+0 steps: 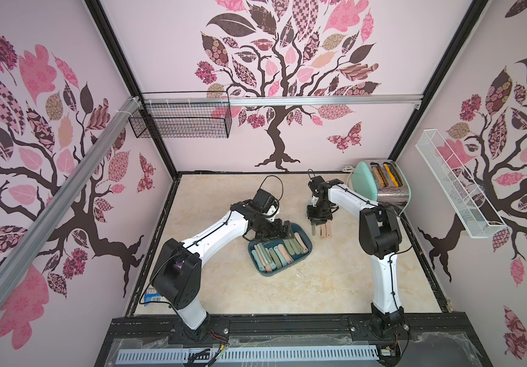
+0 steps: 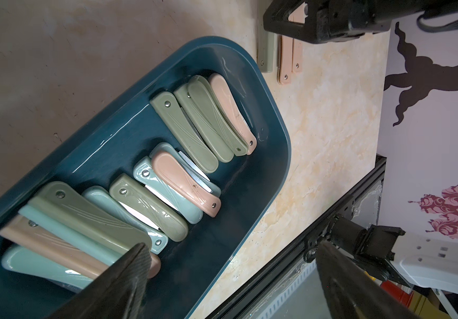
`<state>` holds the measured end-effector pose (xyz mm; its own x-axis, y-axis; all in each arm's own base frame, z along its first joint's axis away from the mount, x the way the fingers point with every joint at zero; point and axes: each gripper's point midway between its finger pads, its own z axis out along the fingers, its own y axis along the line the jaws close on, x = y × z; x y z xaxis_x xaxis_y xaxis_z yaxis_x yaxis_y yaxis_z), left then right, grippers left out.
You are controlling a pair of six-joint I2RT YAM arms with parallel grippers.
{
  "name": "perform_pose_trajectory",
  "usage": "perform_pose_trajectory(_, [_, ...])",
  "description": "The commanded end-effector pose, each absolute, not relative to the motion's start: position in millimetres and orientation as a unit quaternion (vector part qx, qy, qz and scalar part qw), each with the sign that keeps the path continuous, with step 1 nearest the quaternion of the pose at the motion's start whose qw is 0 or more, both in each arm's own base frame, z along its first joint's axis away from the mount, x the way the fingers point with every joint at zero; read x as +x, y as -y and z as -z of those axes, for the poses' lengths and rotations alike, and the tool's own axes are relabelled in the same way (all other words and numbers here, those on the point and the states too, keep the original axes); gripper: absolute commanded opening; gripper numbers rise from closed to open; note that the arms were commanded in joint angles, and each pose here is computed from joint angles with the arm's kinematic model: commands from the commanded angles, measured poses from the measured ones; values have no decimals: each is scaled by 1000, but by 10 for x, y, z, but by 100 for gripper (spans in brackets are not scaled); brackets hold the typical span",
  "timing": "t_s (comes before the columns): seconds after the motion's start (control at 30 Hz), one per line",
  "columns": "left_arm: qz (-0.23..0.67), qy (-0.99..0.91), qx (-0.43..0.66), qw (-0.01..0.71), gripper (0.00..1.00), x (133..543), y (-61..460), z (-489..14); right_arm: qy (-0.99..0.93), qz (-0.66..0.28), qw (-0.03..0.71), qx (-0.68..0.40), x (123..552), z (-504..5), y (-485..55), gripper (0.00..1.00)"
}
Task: Take the fruit knife out of the storage box
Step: Place the fruit knife at the center of the board, then pick up the fruit knife from the storage box.
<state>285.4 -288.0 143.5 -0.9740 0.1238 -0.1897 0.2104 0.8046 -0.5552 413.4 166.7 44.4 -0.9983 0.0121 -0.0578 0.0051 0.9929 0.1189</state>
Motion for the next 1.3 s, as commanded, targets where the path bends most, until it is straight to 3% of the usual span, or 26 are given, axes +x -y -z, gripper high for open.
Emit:
perform_pose_trajectory(0.0, [301, -947, 92, 69, 98, 2826, 2868, -1418, -999, -43, 29, 0, 4146, -455, -1601, 24])
perform_pose_trajectory(0.47, [299, -948, 85, 74, 98, 2815, 2832, -1433, -997, -49, 56, -2, 4053, -826, -1582, 24])
perform_pose_trajectory(0.83, [278, -953, 70, 100, 98, 2685, 2561, -1548, -990, -59, 87, -89, 3697, -1268, -2170, 32])
perform_pose_trajectory(1.27, [260, -957, -3, 131, 98, 2264, 1886, -1533, -980, -59, 58, -179, 3204, -966, -2940, 74])
